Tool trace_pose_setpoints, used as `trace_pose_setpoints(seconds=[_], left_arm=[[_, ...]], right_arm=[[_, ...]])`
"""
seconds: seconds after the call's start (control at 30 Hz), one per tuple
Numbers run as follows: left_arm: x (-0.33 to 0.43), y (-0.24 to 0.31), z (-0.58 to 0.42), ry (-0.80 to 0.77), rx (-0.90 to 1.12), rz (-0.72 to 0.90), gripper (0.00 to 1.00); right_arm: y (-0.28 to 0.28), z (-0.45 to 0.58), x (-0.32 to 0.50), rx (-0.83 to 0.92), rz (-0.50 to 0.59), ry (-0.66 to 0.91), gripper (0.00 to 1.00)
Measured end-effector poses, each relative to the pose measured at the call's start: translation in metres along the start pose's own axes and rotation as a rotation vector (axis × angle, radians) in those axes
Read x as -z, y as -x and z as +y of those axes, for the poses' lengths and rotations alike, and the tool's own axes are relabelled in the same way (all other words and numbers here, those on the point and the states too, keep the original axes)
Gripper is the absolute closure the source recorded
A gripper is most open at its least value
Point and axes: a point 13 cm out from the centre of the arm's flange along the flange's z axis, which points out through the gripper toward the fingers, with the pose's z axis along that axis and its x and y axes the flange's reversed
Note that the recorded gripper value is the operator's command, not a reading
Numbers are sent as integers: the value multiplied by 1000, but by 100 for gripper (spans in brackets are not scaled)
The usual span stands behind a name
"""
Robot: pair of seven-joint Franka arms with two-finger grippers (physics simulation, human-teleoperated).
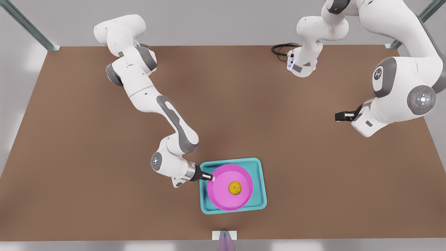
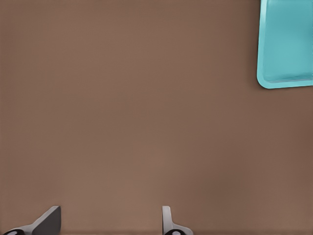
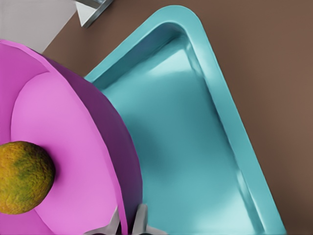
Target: Place the orange on the plate with the left arm and the plate on the tray with the right arm
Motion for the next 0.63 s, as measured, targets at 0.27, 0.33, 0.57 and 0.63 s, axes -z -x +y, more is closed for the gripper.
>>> trace_pose_setpoints(seconds=[0.27,0.33,0.57,0.63], left_arm=[[-1,1,0,0,-1,-2,0],[0,2,1,1,-1,-3,0],[8,14,13,22,18,-6,0],[9,11,14,25,19,-3,0]], right_arm=[[-9,-19,139,-54,20,-94,0],[10,-52,283,-23,-7,-216,0],[-93,-88,562,140,-91,-682,0],[-112,-105,573,136,-42,-741,0]])
